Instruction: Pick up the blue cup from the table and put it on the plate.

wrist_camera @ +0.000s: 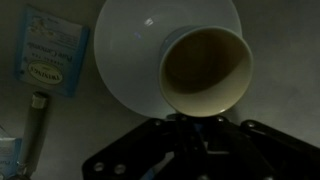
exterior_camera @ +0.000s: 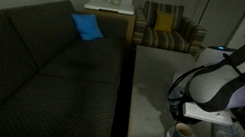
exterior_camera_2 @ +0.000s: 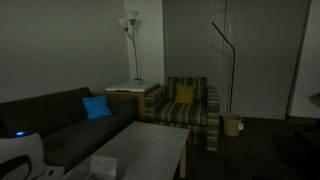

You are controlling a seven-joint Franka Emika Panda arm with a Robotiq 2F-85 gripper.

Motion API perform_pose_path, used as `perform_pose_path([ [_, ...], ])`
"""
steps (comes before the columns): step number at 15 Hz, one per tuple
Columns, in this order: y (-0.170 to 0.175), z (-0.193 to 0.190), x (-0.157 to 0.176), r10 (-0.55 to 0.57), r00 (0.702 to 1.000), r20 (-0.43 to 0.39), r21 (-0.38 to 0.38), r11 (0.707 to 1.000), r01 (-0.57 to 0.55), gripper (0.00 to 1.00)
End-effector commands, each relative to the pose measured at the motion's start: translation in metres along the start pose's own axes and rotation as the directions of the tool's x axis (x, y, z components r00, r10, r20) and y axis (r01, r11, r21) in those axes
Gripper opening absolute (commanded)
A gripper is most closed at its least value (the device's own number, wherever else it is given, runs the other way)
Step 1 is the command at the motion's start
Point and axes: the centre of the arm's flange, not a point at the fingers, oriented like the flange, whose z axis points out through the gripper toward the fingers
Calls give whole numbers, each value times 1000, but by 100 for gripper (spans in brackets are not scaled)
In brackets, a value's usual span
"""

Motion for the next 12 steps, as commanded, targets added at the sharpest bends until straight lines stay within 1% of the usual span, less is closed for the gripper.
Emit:
perform_pose_path([
  [1,7,-7,-32,11,1000,28,-7,1000,-11,3],
  [4,9,-5,-43,12,998,56,-16,1000,-11,3],
  [8,17,1,-51,22,997,75,-7,1000,-22,3],
  [12,20,7,-44,36,999,12,11,999,-36,3],
])
